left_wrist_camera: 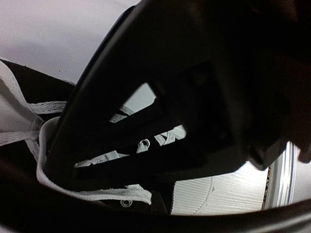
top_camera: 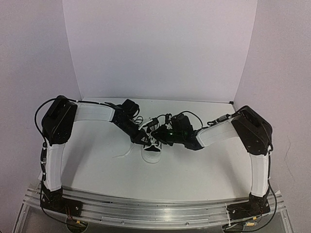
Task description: Tie the shoes
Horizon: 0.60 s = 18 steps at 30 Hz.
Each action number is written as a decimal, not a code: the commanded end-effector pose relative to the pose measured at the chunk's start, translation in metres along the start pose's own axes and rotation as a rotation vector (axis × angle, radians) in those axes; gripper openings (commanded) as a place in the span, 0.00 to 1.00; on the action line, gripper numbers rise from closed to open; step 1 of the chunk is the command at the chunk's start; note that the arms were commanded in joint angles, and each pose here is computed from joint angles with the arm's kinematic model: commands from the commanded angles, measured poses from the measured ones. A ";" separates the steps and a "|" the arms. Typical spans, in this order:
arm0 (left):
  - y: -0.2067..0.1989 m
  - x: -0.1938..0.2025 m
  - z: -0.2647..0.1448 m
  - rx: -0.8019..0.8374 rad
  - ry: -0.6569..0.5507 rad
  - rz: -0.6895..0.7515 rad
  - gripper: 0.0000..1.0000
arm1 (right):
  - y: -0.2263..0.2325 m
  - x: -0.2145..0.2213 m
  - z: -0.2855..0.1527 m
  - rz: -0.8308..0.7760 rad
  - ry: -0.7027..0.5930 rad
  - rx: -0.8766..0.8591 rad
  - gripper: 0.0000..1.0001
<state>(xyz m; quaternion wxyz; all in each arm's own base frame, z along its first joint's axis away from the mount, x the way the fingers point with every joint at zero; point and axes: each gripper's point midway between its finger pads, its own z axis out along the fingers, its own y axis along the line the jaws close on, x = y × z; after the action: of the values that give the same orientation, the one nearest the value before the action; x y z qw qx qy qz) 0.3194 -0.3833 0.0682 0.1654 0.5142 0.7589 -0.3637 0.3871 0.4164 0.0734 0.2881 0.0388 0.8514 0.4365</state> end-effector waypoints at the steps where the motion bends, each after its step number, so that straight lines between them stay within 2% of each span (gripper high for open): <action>1: 0.002 -0.013 -0.010 -0.040 -0.048 0.046 0.00 | 0.030 -0.025 -0.032 0.006 -0.084 -0.042 0.21; 8: 0.004 -0.008 -0.005 -0.041 -0.049 0.036 0.00 | 0.028 -0.024 -0.055 0.003 -0.091 -0.012 0.23; 12: 0.004 -0.008 -0.004 -0.036 -0.050 0.032 0.04 | 0.028 -0.027 -0.065 -0.018 -0.095 0.026 0.30; 15: 0.001 -0.011 -0.006 -0.025 -0.051 0.035 0.14 | 0.039 -0.033 -0.065 -0.068 -0.092 0.013 0.36; 18: -0.004 -0.018 -0.013 -0.021 -0.057 0.052 0.28 | 0.044 -0.036 -0.063 -0.086 -0.095 0.004 0.37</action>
<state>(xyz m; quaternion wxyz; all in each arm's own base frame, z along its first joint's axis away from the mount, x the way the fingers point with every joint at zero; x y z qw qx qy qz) 0.3187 -0.3815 0.0577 0.1713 0.5131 0.7589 -0.3626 0.3697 0.3823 0.1244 0.3203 0.0428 0.8487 0.4186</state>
